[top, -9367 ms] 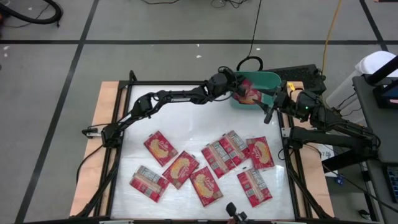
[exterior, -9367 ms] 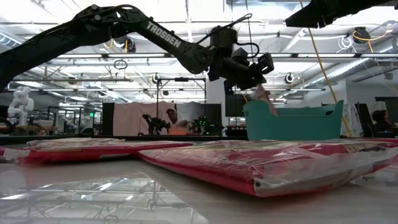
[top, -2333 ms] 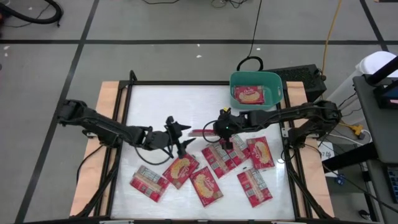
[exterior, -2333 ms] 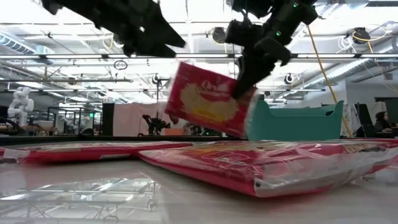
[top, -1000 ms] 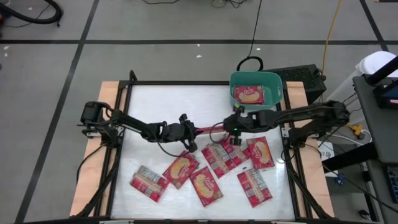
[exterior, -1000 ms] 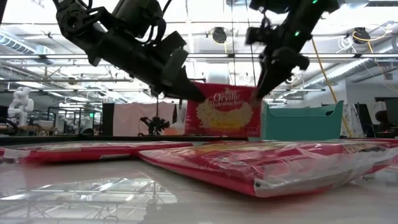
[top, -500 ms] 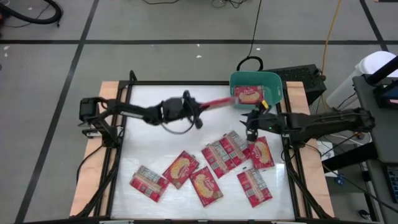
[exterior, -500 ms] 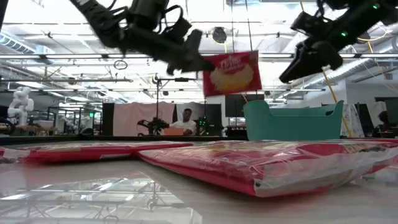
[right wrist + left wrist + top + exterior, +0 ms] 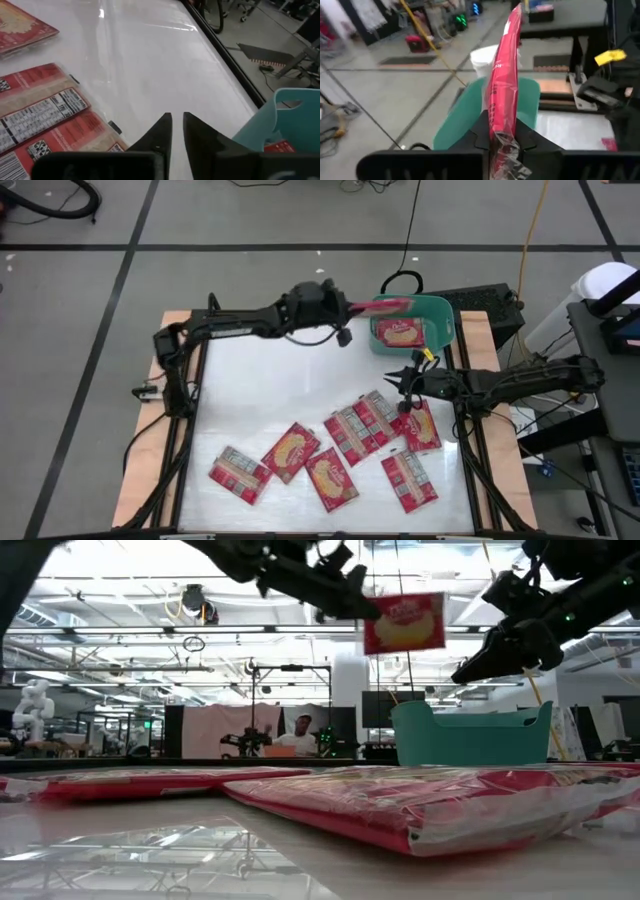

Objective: Sort popcorn bags into baskets
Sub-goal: Put the red popcorn bag into the green bin

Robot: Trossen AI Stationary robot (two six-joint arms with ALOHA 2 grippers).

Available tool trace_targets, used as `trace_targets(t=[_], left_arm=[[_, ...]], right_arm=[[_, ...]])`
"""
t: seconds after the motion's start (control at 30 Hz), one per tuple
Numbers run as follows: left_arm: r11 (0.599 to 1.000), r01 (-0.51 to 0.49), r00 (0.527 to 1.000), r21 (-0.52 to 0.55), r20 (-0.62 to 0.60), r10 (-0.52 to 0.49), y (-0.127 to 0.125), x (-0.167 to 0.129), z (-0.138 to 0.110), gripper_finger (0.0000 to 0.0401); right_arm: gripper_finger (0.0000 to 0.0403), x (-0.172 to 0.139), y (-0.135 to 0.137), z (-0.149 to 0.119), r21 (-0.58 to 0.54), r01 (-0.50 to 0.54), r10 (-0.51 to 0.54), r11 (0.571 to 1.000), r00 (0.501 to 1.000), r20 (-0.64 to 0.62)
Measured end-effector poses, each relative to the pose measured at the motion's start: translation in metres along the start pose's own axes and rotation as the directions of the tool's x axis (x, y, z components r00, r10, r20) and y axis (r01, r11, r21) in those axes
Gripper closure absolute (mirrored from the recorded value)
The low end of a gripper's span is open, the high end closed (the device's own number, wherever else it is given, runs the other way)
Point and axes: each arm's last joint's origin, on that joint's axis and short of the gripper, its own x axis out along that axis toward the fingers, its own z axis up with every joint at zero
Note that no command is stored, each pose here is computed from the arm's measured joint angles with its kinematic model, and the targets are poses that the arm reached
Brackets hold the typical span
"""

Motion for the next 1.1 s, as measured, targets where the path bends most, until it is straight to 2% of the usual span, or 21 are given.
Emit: trace_targets(t=[0.13, 0.27, 0.5, 0.7, 0.93, 1.0, 1.1], left_arm=[[0.996, 0.086, 0.996, 0.007, 0.039, -0.086, 0.012, 0.030, -0.001, 0.0381], [0.993, 0.118, 0.991, -0.020, 0.058, -0.117, 0.026, 0.051, -0.006, 0.0381], [0.972, 0.225, 0.974, -0.071, 0.055, -0.221, 0.034, 0.085, -0.033, 0.0380], [0.966, 0.217, 0.976, -0.141, -0.003, -0.220, 0.041, 0.098, -0.061, 0.0380], [0.943, 0.208, 0.976, -0.262, -0.013, -0.219, 0.042, 0.096, -0.060, 0.0380], [0.936, 0.210, 0.975, -0.284, -0.014, -0.223, 0.039, 0.099, -0.064, 0.0380], [0.909, 0.191, 0.975, -0.371, -0.034, -0.219, 0.037, 0.104, -0.074, 0.0380]], right_arm=[[0.0386, -0.001, 0.003, 0.000, -0.022, -0.014, 0.014, 1.000, 1.000, 0.006], [0.0400, -0.002, 0.005, 0.001, -0.039, -0.024, 0.025, 0.999, 1.000, 0.009], [0.0399, -0.002, 0.006, 0.001, -0.043, -0.032, 0.033, 0.999, 0.999, 0.012], [0.0399, -0.003, 0.007, 0.000, -0.023, -0.035, 0.035, 0.999, 0.999, 0.008], [0.0399, -0.003, 0.007, 0.000, -0.014, -0.035, 0.035, 0.999, 0.999, 0.010], [0.0399, -0.003, 0.007, 0.001, -0.014, -0.034, 0.034, 0.999, 0.999, 0.017], [0.0399, -0.003, 0.006, 0.003, -0.008, -0.032, 0.033, 0.999, 0.999, 0.034]])
